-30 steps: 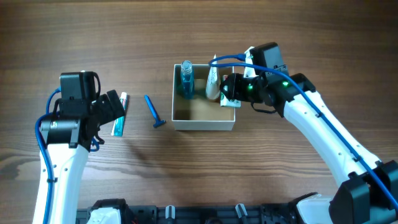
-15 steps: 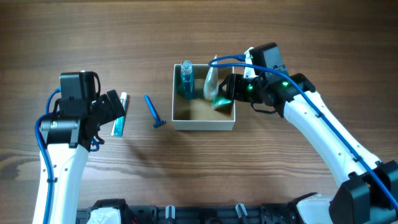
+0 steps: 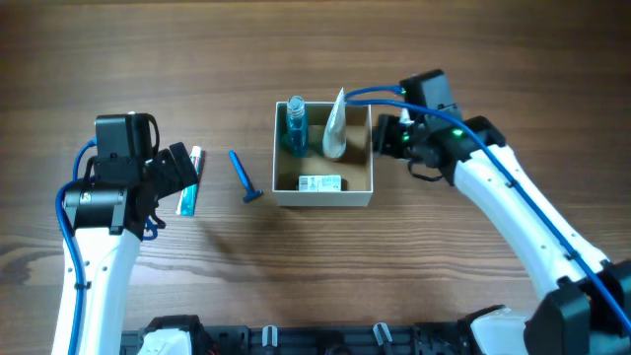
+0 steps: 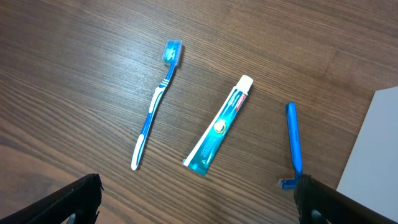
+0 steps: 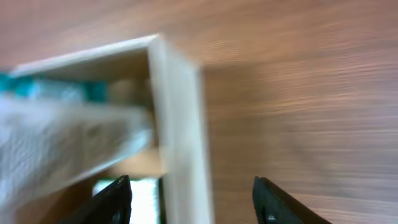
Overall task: Pack container
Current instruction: 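Lower the green box into the box front and release, then grasp the blue razor with the left gripper and drop it in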
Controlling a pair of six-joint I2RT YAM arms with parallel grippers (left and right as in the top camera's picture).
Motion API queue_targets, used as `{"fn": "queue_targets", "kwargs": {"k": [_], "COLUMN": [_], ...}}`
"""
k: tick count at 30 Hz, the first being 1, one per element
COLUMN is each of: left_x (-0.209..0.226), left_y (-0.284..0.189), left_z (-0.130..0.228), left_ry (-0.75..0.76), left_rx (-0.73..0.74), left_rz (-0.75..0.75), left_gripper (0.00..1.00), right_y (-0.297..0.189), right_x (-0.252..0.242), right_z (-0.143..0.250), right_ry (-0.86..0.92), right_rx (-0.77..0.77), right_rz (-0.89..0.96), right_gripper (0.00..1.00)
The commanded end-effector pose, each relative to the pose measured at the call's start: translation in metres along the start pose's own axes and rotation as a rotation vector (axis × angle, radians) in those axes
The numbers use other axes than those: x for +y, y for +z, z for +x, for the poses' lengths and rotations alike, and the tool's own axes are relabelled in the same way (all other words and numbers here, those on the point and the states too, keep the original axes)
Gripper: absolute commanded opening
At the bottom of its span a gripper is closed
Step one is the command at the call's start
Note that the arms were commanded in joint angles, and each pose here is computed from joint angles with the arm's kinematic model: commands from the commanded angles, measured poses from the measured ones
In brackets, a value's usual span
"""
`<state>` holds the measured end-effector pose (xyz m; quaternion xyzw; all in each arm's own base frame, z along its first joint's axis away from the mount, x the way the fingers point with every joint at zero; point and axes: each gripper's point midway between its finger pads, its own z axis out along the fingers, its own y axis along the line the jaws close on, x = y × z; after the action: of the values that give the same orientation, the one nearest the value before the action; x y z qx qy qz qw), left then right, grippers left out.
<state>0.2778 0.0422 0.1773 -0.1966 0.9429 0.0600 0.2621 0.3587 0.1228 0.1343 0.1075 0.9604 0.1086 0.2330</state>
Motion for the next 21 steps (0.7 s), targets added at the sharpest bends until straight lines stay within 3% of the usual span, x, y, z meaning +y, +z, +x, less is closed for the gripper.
{"fn": "queue_targets", "kwargs": {"k": [1, 3, 8, 10, 13, 21], "left_x": [0.003, 0.001, -0.058, -0.076, -0.101, -0.152], "left_y": [-0.003, -0.003, -0.011, -0.010, 0.015, 0.099], "left_z": [-0.007, -0.008, -0.001, -0.001, 0.021, 0.076], "left_ry": [0.012, 0.010, 0.092, 0.042, -0.047, -0.060], "left_rx": [-0.022, -0.026, 0.004, 0.007, 0.136, 0.380], "left_rz": [-0.017, -0.003, 0.280, 0.299, 0.281, 0.210], "left_gripper": [1.00, 1.00, 0.98, 1.00, 1.00, 1.00], "right_y": [-0.053, -0.057, -0.037, -0.030, -0.021, -0.004], "right_x": [-0.058, -0.087, -0.117, -0.118, -0.119, -0.116], "right_z": [-0.057, -0.055, -0.012, -0.005, -0.002, 0.008], "right_ry": [0.206, 0.277, 0.308, 0.269, 0.228, 0.180], "right_rx": [-0.282, -0.253, -0.015, 0.031, 0.064, 0.143], "right_rz": [0.180, 0.223, 0.264, 0.272, 0.276, 0.248], "right_gripper": [0.76, 0.76, 0.84, 0.84, 0.84, 0.85]}}
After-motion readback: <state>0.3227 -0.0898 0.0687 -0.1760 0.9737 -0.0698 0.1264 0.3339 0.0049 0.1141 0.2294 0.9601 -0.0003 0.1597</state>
